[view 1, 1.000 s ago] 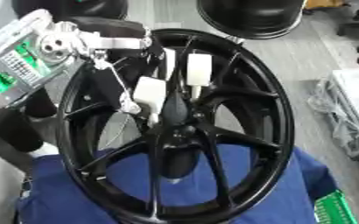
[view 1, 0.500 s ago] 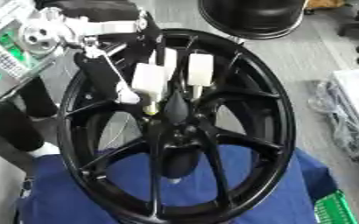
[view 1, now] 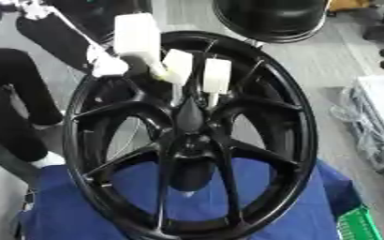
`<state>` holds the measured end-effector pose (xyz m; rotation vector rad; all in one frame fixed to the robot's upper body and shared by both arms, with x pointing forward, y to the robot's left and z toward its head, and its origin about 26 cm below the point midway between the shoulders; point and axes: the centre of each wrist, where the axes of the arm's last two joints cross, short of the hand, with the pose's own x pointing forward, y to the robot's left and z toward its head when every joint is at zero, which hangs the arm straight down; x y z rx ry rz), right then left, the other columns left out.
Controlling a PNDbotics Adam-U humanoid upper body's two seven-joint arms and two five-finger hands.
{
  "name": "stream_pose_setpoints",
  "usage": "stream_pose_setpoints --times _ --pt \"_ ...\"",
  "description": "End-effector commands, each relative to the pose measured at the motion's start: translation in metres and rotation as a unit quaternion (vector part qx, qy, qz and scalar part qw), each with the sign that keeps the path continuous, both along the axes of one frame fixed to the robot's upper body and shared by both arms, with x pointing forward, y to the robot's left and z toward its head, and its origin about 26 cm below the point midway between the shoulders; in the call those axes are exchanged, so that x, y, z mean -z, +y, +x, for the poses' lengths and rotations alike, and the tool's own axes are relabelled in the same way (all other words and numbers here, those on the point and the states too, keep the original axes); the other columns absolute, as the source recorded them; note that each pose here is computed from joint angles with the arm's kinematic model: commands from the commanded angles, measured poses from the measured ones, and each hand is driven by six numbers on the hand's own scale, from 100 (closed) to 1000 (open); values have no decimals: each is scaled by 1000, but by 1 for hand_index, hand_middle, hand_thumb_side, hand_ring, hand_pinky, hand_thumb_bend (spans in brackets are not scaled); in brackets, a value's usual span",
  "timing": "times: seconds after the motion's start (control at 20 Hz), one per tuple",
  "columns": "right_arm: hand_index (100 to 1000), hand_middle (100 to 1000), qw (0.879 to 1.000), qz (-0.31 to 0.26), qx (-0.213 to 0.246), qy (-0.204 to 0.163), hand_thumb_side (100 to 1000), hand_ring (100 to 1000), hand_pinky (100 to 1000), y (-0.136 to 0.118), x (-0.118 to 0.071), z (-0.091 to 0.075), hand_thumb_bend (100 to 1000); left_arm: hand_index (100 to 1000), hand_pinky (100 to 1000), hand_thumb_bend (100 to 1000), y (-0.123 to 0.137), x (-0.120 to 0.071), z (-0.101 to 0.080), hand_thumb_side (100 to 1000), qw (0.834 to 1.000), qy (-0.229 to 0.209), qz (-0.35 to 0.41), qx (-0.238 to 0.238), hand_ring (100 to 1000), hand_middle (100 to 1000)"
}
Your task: Pull the pin out of the wheel hub.
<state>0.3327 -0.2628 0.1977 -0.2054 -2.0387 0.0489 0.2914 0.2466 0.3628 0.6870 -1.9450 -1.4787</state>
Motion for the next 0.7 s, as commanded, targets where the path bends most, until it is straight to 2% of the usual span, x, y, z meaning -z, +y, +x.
stream_pose_setpoints --times 0.05,0.4,0.7 --pt "864 754 1000 -7 7 -18 585 744 759 -6 -10 -1 100 443 548 385 27 -16 -12 100 998 -51 -18 -35 366 381" --pt "863 753 1000 -8 21 -20 582 744 759 -12 -10 -3 100 442 546 395 79 -4 -20 100 985 -89 -41 -141 365 380" --pt "864 753 999 0 30 -27 583 744 759 -15 -10 -4 100 442 550 415 108 29 -22 100 963 -91 -55 -250 365 380"
